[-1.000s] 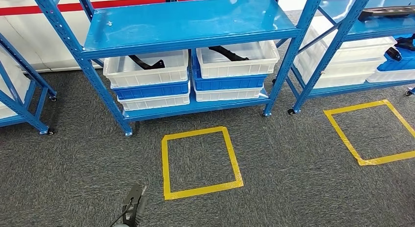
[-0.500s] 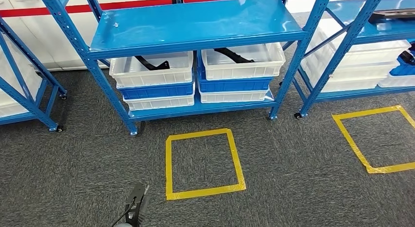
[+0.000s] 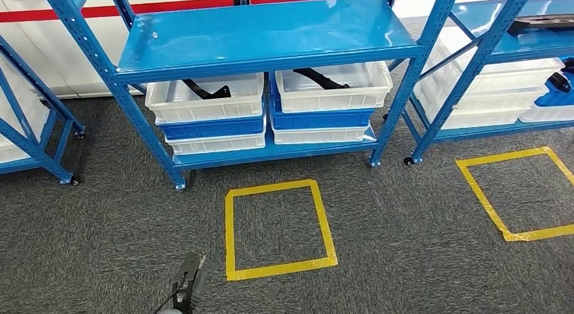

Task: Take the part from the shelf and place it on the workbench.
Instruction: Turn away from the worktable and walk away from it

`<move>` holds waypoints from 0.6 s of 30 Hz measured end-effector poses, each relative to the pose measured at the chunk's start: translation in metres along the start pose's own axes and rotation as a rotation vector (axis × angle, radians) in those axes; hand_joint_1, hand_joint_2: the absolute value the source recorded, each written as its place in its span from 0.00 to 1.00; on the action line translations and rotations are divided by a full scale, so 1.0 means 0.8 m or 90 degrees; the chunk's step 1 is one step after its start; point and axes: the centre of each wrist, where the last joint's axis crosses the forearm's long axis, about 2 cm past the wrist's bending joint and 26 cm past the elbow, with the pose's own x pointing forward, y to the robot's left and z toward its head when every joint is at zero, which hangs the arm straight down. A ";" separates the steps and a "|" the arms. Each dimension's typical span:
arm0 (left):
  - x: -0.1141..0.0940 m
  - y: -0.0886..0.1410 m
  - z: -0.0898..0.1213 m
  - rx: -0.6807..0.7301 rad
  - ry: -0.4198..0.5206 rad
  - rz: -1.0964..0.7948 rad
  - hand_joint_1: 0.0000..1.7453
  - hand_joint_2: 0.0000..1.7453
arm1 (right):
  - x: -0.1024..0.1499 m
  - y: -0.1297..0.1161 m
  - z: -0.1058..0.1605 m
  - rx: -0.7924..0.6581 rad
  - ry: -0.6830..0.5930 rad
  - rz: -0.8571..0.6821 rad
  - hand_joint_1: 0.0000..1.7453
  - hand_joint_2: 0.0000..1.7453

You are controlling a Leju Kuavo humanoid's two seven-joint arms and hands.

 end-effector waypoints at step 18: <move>0.002 -0.006 0.001 -0.004 -0.003 0.000 0.00 0.00 | -0.006 -0.001 0.000 -0.002 0.006 0.001 0.00 0.00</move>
